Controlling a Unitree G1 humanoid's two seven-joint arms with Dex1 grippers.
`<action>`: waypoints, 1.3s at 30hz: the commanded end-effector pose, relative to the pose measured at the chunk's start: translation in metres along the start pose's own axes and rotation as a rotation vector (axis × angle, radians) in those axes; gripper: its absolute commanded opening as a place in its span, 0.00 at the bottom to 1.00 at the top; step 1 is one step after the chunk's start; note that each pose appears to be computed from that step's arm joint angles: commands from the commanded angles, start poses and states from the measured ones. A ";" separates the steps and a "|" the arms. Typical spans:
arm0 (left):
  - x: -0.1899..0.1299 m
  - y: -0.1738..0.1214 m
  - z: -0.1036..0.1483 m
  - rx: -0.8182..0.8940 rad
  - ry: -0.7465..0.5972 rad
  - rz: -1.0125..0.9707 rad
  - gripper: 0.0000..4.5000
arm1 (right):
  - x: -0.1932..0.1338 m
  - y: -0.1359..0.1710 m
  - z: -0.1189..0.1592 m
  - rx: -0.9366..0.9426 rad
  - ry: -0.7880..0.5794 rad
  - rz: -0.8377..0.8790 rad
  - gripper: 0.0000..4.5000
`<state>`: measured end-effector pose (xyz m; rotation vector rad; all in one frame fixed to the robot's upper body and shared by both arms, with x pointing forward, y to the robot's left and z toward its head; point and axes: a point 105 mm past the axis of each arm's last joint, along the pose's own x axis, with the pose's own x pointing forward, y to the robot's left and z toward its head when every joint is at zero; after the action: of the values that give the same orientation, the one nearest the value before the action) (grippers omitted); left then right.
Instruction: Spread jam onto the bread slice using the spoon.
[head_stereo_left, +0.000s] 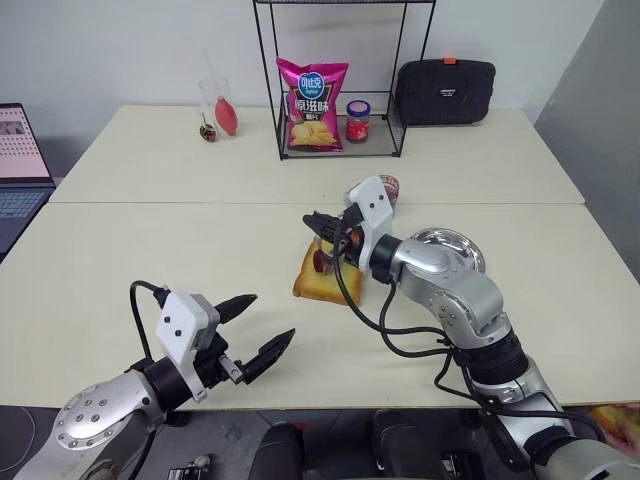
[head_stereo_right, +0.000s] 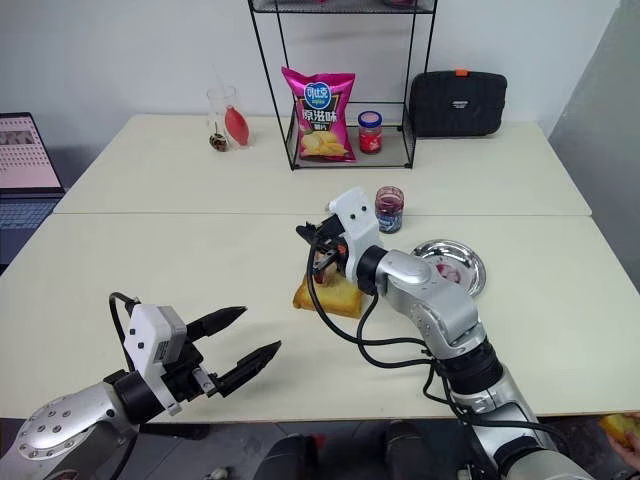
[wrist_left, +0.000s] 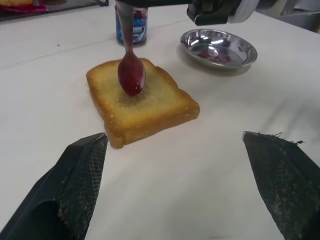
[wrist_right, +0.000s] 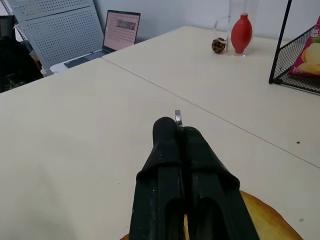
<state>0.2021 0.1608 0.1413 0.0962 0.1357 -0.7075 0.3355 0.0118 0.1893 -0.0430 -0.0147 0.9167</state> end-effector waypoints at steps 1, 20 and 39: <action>-0.001 -0.003 0.005 0.037 -0.031 0.011 1.00 | 0.001 -0.002 0.003 -0.018 -0.035 0.000 0.00; 0.012 0.014 -0.009 0.063 -0.066 0.003 1.00 | -0.009 -0.042 0.002 -0.133 -0.016 -0.115 0.00; 0.036 0.004 0.019 0.084 -0.125 -0.019 1.00 | -0.015 -0.061 0.027 0.065 -0.075 -0.190 0.00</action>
<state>0.2370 0.1486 0.1420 0.1254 0.0356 -0.7123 0.3767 -0.0358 0.1962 -0.0306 -0.0158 0.7267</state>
